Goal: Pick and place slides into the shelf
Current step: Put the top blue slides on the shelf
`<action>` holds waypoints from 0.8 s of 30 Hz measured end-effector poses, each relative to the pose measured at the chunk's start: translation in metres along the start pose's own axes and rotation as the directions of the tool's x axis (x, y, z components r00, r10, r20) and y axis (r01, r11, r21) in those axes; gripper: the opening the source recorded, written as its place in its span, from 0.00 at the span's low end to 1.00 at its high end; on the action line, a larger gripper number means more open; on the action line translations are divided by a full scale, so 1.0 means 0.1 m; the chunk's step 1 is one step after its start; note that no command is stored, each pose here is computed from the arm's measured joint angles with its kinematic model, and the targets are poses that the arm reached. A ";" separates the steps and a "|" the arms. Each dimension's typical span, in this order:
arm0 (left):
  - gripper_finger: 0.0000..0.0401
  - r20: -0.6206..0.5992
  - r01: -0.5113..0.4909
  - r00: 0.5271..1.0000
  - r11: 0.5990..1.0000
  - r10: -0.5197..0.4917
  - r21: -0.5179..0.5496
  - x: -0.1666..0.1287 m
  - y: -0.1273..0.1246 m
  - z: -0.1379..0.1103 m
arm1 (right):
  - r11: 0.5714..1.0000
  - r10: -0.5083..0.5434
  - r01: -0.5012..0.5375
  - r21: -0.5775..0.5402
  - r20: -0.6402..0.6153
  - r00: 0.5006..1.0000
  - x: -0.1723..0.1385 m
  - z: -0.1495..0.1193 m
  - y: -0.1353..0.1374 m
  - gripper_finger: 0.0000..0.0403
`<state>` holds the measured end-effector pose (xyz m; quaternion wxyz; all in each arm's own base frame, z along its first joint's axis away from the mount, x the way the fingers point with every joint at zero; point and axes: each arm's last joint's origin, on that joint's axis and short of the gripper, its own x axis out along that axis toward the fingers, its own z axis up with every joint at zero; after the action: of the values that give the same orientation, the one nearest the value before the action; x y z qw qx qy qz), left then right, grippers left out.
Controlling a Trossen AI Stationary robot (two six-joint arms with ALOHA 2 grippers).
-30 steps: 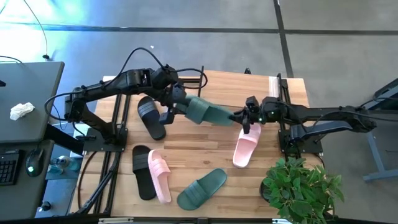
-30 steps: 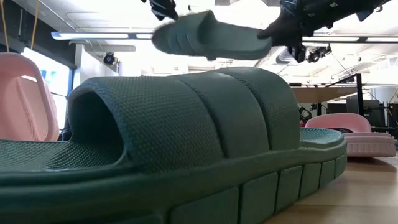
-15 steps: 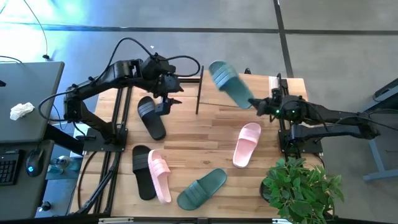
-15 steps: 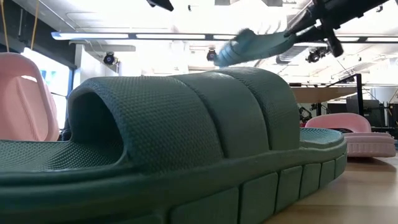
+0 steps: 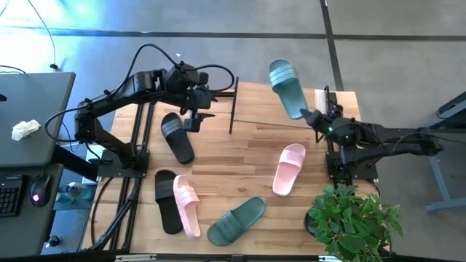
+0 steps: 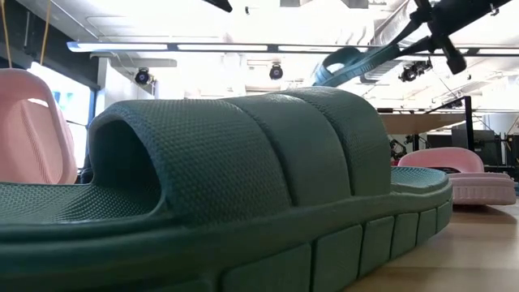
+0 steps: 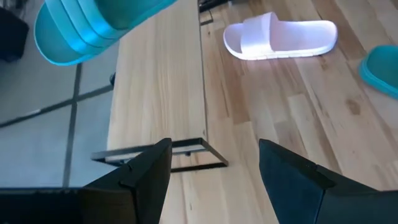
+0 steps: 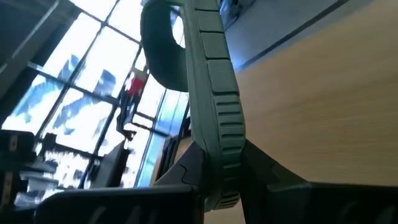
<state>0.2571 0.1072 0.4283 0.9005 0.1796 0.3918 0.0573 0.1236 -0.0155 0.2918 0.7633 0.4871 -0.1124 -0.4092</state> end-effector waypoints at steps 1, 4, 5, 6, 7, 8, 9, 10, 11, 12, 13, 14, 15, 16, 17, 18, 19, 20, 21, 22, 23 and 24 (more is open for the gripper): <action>0.56 0.007 -0.004 1.000 1.000 0.004 0.009 0.00 0.00 0.01 | 1.000 0.003 -0.003 0.013 0.021 1.000 -0.02 -0.01 0.01 0.08; 0.56 0.023 -0.013 1.000 0.999 0.013 0.035 0.00 0.01 0.02 | 0.999 0.000 -0.002 0.040 0.061 0.998 -0.08 -0.07 0.00 0.08; 0.56 0.031 -0.015 0.999 0.999 0.014 0.041 0.00 0.02 0.03 | 0.999 -0.007 0.004 0.046 0.068 0.998 -0.09 -0.09 -0.01 0.08; 0.56 0.040 -0.015 0.999 0.999 0.013 0.050 0.00 0.02 0.03 | 0.998 -0.016 0.012 0.054 0.074 0.997 -0.11 -0.12 -0.03 0.08; 0.56 0.051 -0.013 0.999 0.998 0.010 0.056 0.00 0.02 0.04 | 0.998 -0.028 0.024 0.062 0.079 0.996 -0.11 -0.15 -0.05 0.08; 0.56 0.065 -0.010 0.998 0.998 0.006 0.061 0.00 0.02 0.05 | 0.997 -0.041 0.035 0.071 0.082 0.996 -0.12 -0.18 -0.07 0.08; 0.56 0.078 -0.007 0.997 0.998 0.001 0.067 0.01 0.03 0.06 | 0.996 -0.051 0.044 0.083 0.084 0.995 -0.12 -0.21 -0.09 0.08; 0.56 0.089 -0.001 0.996 0.997 -0.006 0.073 0.02 0.03 0.07 | 0.994 -0.060 0.053 0.093 0.081 0.995 -0.13 -0.24 -0.11 0.08; 0.56 0.097 0.007 0.995 0.997 -0.015 0.081 0.03 0.03 0.08 | 0.993 -0.067 0.058 0.098 0.085 0.994 -0.13 -0.27 -0.13 0.08; 0.56 0.102 0.019 0.994 0.996 -0.027 0.086 0.04 0.03 0.08 | 0.992 -0.069 0.058 0.112 0.092 0.993 -0.14 -0.29 -0.14 0.08; 0.56 0.107 0.026 0.994 0.996 -0.036 0.089 0.04 0.02 0.08 | 0.991 -0.068 0.055 0.123 0.103 0.992 -0.15 -0.31 -0.15 0.08; 0.56 0.107 0.031 0.993 0.995 -0.041 0.093 0.06 0.03 0.09 | 0.990 -0.068 0.053 0.130 0.114 0.991 -0.16 -0.32 -0.17 0.08; 0.56 0.107 0.032 0.993 0.995 -0.043 0.096 0.07 0.03 0.09 | 0.989 -0.066 0.049 0.138 0.122 0.990 -0.17 -0.33 -0.18 0.08; 0.56 0.104 0.039 0.993 0.995 -0.049 0.097 0.09 0.03 0.09 | 0.988 -0.068 0.049 0.143 0.128 0.989 -0.18 -0.35 -0.20 0.08; 0.56 0.096 0.049 0.994 0.994 -0.058 0.095 0.11 0.02 0.08 | 0.987 -0.073 0.053 0.151 0.126 0.989 -0.19 -0.36 -0.22 0.08; 0.56 0.088 0.055 0.994 0.994 -0.063 0.095 0.14 0.02 0.08 | 0.986 -0.079 0.060 0.157 0.123 0.989 -0.19 -0.39 -0.24 0.08; 0.56 0.088 0.057 0.994 0.994 -0.065 0.096 0.16 0.03 0.08 | 0.985 -0.086 0.066 0.162 0.119 0.989 -0.19 -0.41 -0.26 0.08; 0.56 0.087 0.061 0.994 0.993 -0.070 0.098 0.17 0.03 0.08 | 0.984 -0.093 0.073 0.165 0.117 0.989 -0.19 -0.43 -0.27 0.08; 0.56 0.079 0.069 0.994 0.993 -0.077 0.097 0.18 0.02 0.08 | 0.983 -0.101 0.081 0.167 0.114 0.988 -0.19 -0.45 -0.29 0.08; 0.56 0.071 0.076 0.994 0.992 -0.083 0.096 0.21 0.02 0.08 | 0.982 -0.102 0.080 0.174 0.122 0.987 -0.18 -0.46 -0.30 0.07; 0.56 0.069 0.077 0.994 0.992 -0.084 0.097 0.24 0.03 0.08 | 0.980 -0.100 0.073 0.186 0.136 0.986 -0.18 -0.48 -0.30 0.07; 0.56 0.066 0.085 0.994 0.991 -0.092 0.099 0.26 0.02 0.08 | 0.979 -0.095 0.066 0.193 0.149 0.984 -0.18 -0.49 -0.30 0.07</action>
<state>0.2809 0.1136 0.4164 0.9058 0.2070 0.3697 -0.0081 0.1245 0.0235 0.2459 0.6854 0.5273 -0.1905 -0.4646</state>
